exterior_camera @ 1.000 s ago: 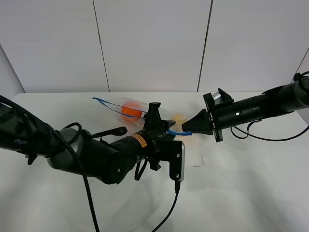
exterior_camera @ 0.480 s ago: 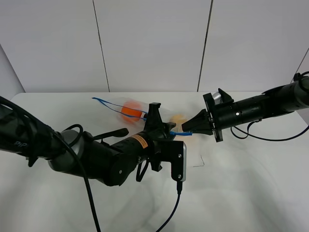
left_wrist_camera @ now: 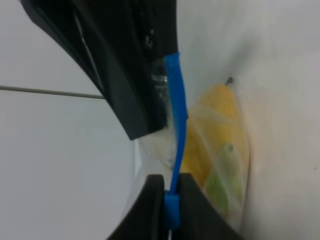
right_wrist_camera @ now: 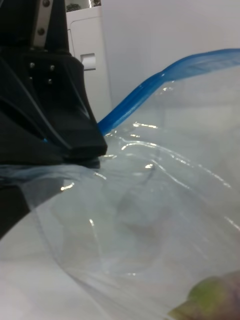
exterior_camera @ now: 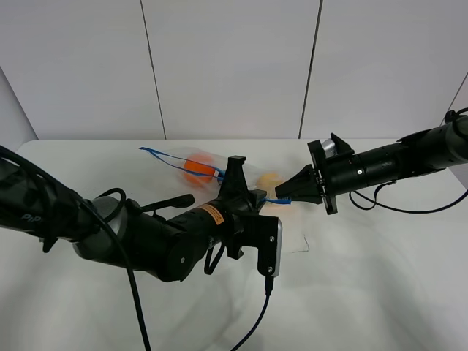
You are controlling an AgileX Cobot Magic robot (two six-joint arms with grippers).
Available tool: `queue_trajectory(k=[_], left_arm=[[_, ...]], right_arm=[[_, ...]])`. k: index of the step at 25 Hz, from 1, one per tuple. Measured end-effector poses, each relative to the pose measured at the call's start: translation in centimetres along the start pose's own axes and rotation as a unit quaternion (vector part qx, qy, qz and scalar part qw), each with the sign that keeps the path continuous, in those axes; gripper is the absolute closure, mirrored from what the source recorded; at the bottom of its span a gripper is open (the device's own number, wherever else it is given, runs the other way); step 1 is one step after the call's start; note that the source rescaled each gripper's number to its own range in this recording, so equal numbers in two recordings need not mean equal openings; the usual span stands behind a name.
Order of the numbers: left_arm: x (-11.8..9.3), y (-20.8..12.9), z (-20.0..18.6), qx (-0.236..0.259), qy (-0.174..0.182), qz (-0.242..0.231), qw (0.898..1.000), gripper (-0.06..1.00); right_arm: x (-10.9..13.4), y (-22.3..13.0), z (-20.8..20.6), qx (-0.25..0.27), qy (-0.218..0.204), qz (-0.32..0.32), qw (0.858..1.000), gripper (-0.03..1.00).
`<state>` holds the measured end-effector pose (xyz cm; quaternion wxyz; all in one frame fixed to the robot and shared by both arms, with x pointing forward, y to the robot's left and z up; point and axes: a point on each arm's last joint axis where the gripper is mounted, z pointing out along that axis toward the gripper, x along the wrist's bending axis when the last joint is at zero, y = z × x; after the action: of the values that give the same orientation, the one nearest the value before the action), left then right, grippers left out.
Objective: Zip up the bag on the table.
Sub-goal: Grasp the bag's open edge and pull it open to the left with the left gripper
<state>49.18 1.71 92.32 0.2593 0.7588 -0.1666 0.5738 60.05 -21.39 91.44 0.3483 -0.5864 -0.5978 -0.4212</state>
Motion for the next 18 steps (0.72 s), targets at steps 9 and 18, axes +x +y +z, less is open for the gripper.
queue_trajectory(k=[9, 18], left_arm=[[0.2, -0.2, -0.2, 0.013, 0.003, 0.009, 1.000, 0.94], [1.4, -3.1, -1.6, 0.044, 0.016, 0.035, 0.998, 0.94]], right_arm=[[0.0, 0.0, 0.0, 0.000, 0.002, 0.000, 1.000, 0.96], [0.4, -0.1, 0.3, 0.003, 0.015, 0.002, 1.000, 0.96]])
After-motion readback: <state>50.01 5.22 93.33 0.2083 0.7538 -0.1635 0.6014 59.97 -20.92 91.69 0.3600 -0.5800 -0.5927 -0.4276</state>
